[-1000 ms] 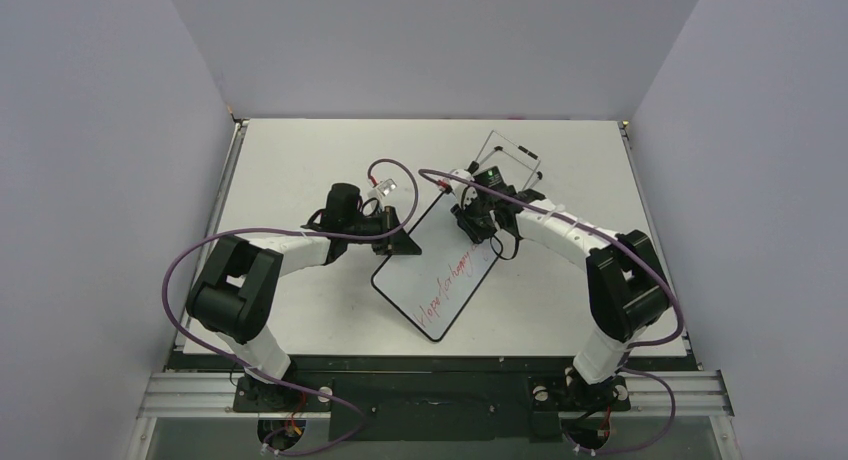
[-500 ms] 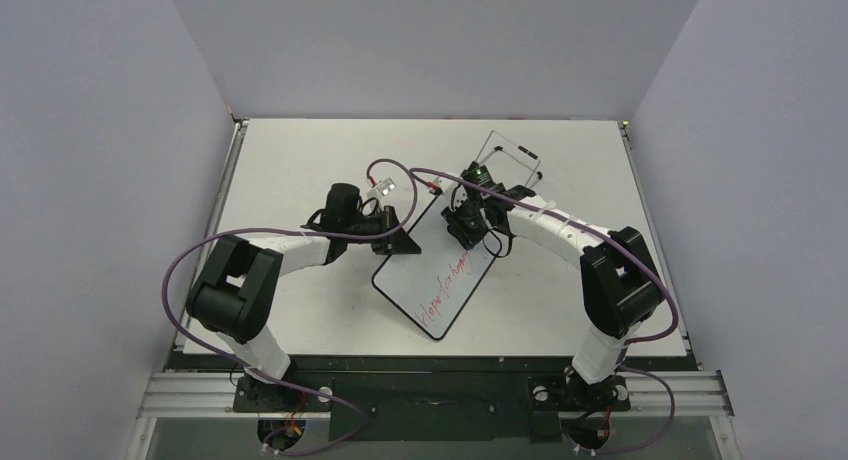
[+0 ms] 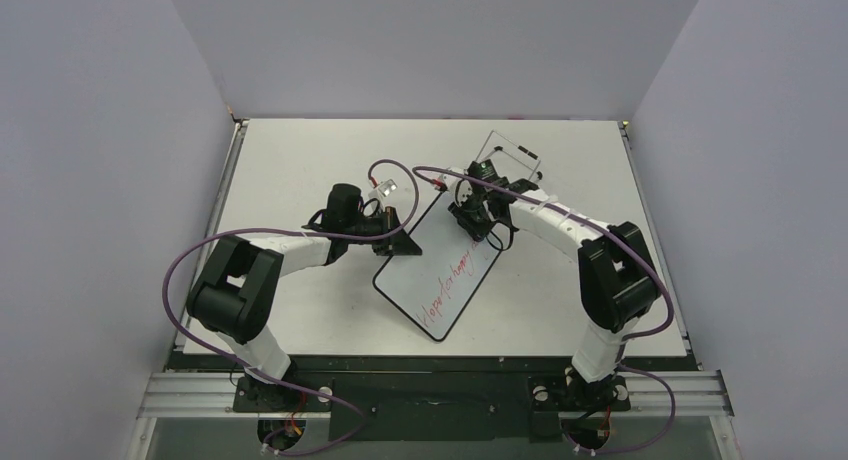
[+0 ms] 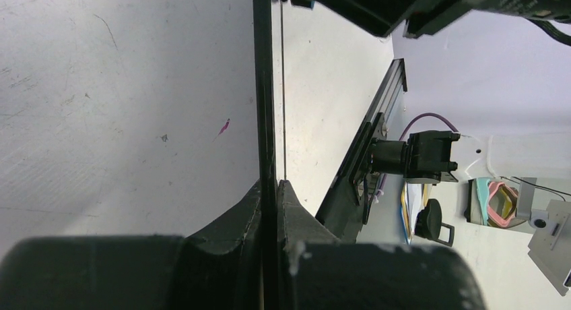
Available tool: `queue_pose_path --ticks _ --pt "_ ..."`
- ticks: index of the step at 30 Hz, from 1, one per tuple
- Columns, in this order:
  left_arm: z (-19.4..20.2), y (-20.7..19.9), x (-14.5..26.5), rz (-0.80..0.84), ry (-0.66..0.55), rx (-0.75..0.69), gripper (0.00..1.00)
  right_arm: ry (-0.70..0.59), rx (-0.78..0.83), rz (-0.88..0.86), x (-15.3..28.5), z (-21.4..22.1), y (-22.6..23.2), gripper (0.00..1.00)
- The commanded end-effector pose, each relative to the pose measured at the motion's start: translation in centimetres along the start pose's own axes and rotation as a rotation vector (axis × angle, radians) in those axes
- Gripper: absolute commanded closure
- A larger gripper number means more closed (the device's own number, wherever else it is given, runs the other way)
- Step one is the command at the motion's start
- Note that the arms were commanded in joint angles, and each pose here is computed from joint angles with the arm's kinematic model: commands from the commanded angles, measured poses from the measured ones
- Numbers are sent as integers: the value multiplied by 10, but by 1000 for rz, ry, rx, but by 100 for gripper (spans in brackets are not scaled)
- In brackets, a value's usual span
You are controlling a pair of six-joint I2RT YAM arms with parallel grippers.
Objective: Erase the whiteboard
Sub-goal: Erase the whiteboard at the center of the board.
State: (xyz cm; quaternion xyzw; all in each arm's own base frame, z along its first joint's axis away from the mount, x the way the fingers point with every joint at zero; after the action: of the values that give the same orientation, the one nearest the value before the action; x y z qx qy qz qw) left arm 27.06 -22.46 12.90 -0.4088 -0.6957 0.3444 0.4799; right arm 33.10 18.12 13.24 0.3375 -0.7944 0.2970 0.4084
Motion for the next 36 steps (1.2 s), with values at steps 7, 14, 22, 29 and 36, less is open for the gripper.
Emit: queue_pose_path --ticks 7,14,22,29,36 --pt "-6 -29 2 113 16 -147 100 -87 -9 -237 3 -18 31 100" --pt "-7 -28 0 114 20 -145 100 -42 -180 143 -4 -4 -18 100" --pt "-7 -30 1 108 25 -147 100 50 -141 219 -8 5 -25 100" --pt "-8 -32 2 107 28 -151 100 27 64 -277 -3 9 24 100" --pt "-8 -32 2 108 30 -154 100 -74 37 -411 0 -8 36 100"
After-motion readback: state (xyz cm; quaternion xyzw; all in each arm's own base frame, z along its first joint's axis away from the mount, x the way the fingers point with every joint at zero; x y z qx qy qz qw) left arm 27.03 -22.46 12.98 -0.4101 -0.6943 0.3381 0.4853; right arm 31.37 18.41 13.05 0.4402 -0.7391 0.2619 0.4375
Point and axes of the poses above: each gripper's point midway between its finger pads, its own x axis back along the fingers, its own y axis along the line the jaws close on, z = x × y, the point moved 7 cm from there along x, back along the fingers, and after that the axes turned 5 degrees about x, right-handed, at the moved point
